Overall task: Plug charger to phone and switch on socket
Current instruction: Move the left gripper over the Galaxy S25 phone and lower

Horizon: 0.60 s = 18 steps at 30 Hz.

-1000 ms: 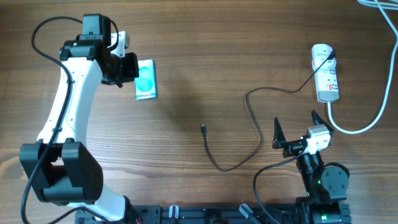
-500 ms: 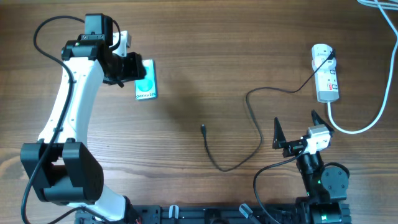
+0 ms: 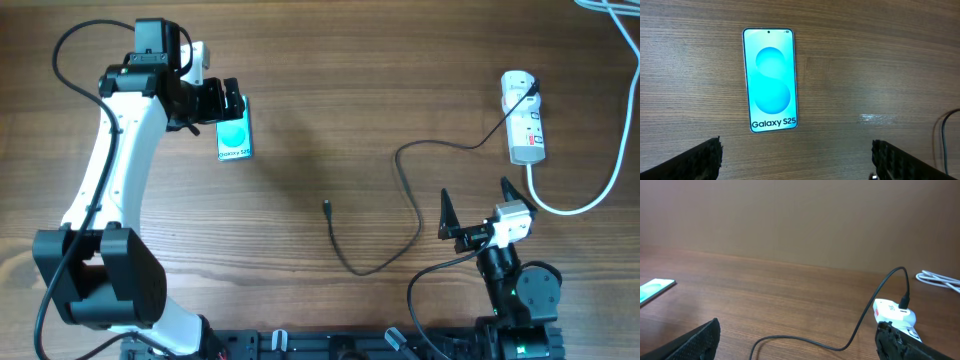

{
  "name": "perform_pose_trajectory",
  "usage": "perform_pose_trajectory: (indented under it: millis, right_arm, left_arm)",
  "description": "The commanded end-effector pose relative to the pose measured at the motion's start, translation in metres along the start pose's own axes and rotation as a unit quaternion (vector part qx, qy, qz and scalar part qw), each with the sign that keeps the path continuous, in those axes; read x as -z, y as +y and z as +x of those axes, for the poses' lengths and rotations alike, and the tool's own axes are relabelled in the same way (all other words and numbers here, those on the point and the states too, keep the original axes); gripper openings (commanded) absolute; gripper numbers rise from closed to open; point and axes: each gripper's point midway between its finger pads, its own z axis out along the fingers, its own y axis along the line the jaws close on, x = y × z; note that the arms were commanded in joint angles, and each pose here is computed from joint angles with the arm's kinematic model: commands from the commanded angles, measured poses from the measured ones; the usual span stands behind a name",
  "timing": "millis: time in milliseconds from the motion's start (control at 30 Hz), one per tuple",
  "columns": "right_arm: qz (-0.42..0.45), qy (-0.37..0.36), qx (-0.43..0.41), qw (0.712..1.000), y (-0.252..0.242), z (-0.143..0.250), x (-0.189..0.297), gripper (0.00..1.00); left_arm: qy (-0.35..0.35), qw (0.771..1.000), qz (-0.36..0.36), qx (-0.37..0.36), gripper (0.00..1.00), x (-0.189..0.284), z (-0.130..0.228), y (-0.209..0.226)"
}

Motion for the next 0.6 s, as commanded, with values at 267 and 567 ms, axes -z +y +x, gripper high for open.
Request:
perform_pose_trajectory:
  millis: [267, 567]
  right_arm:
    - [0.009, -0.006, -0.003, 1.000, -0.003, -0.002, 0.000, 1.00]
    - [0.009, -0.006, -0.003, 1.000, -0.003, -0.002, 0.000, 1.00]
  left_arm:
    - [0.028, 1.000, -0.002, 0.014, 0.99, -0.051, -0.003, 0.008]
    - [0.034, 0.998, -0.046, 0.007, 0.95, -0.083, -0.003, 0.018]
